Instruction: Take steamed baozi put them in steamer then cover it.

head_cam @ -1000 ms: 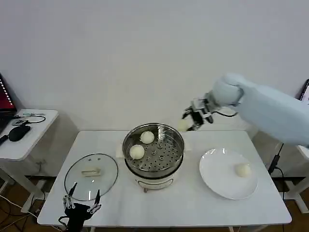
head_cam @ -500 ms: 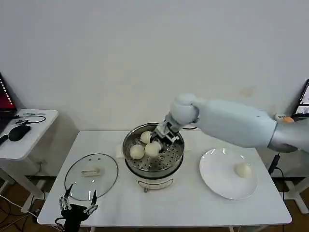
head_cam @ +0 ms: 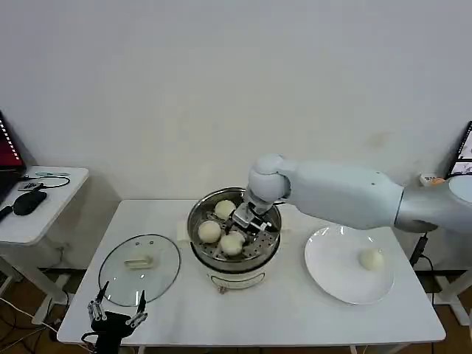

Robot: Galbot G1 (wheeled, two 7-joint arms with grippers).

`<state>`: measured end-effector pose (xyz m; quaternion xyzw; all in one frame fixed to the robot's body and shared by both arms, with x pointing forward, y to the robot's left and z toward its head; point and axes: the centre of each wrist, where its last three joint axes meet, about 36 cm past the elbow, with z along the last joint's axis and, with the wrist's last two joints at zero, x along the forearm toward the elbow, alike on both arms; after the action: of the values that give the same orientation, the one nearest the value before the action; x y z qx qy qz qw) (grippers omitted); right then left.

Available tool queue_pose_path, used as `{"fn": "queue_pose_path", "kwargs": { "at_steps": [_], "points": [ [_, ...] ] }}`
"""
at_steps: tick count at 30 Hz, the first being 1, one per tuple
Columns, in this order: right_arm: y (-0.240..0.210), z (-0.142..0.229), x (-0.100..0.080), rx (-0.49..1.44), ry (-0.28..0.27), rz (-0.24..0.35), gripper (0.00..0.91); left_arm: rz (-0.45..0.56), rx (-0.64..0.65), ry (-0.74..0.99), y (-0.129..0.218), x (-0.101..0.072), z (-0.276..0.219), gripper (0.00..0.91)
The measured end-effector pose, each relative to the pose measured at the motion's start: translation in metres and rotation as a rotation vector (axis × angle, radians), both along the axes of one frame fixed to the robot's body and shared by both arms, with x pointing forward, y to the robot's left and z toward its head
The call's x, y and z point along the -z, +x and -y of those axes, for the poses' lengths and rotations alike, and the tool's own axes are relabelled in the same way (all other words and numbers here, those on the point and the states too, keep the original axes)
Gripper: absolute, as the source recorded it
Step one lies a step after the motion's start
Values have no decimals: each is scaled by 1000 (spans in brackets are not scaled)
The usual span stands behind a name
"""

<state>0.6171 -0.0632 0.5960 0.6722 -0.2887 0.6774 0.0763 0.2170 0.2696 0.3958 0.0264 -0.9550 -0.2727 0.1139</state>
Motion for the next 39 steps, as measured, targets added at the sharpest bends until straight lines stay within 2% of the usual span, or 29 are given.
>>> {"fn": "queue_pose_path", "kwargs": {
  "at_steps": [14,15,16,21,29,33,39],
  "points": [
    [-4,3,7,-65,-37,-8,605,0,0,-1,0,0,0,907],
    [-4,3,8,-67,-39,-9,796,0,0,-1,0,0,0,907],
    [-4,3,8,-69,-40,-9,907,0,0,-1,0,0,0,907],
    [-4,3,7,-79,-31,-3,907,4,3,-3,0,-1,1,907],
    [2,12,-7,-53,-5,26,907,8,13,-3,2,-1,3,907],
    [10,25,-23,5,26,43,907,9,21,0,3,-1,3,907],
    [21,58,-55,180,117,75,907,13,31,1,8,-2,0,907]
  ]
}}
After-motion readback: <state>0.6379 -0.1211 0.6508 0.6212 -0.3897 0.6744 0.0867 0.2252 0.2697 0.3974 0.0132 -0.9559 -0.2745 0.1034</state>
